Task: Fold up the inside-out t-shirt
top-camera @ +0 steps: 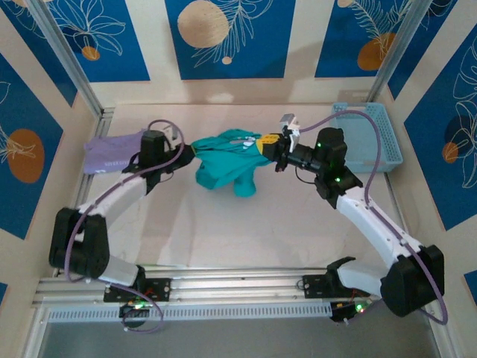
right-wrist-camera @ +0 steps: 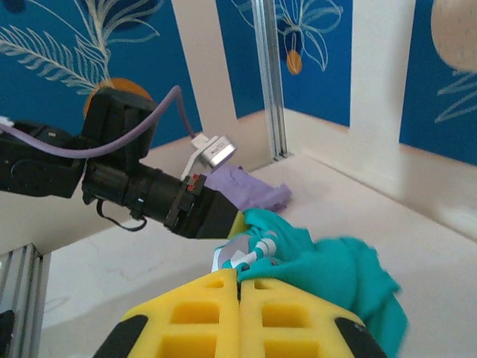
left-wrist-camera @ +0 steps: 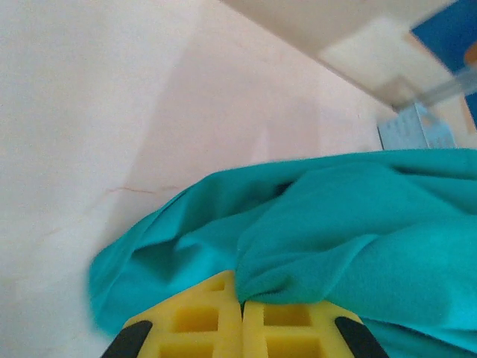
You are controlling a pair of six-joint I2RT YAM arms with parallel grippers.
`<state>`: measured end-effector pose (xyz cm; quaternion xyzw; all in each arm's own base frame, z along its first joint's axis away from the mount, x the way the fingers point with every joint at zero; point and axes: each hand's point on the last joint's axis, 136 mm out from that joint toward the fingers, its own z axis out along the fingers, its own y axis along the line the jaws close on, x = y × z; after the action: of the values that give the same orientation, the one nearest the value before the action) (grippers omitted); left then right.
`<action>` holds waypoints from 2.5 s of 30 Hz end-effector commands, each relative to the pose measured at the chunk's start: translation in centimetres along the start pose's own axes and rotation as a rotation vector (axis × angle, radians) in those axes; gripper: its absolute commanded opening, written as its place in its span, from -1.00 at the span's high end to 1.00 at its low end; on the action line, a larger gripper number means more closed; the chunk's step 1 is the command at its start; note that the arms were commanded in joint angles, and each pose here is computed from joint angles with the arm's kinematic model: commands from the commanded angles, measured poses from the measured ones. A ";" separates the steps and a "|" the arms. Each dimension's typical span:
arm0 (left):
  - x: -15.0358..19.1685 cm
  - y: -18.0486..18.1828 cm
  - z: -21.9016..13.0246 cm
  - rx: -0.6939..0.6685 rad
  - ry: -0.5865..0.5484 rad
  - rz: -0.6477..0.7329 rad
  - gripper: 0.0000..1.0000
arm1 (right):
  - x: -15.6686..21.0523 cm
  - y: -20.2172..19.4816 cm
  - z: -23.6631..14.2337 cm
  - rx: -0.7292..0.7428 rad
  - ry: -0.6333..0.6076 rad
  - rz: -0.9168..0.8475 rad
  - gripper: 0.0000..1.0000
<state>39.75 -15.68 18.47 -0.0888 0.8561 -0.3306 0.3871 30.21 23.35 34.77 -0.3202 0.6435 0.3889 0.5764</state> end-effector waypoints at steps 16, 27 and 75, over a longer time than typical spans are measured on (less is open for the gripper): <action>11.3 5.0 -2.9 -0.191 0.220 0.333 -0.03 | 19.1 -1.6 -3.7 0.242 0.351 0.418 1.00; 12.8 -2.2 0.1 -0.073 0.331 0.701 -0.37 | 19.5 -1.0 -4.2 0.243 0.369 0.417 1.00; 0.7 -18.1 -9.9 0.703 0.064 0.179 1.00 | 13.5 2.9 6.8 0.165 0.294 -0.131 0.39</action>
<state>31.17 -24.86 33.02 0.1135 0.7209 -0.5671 0.3819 27.45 30.38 19.02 -0.3741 0.7447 0.2618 0.4868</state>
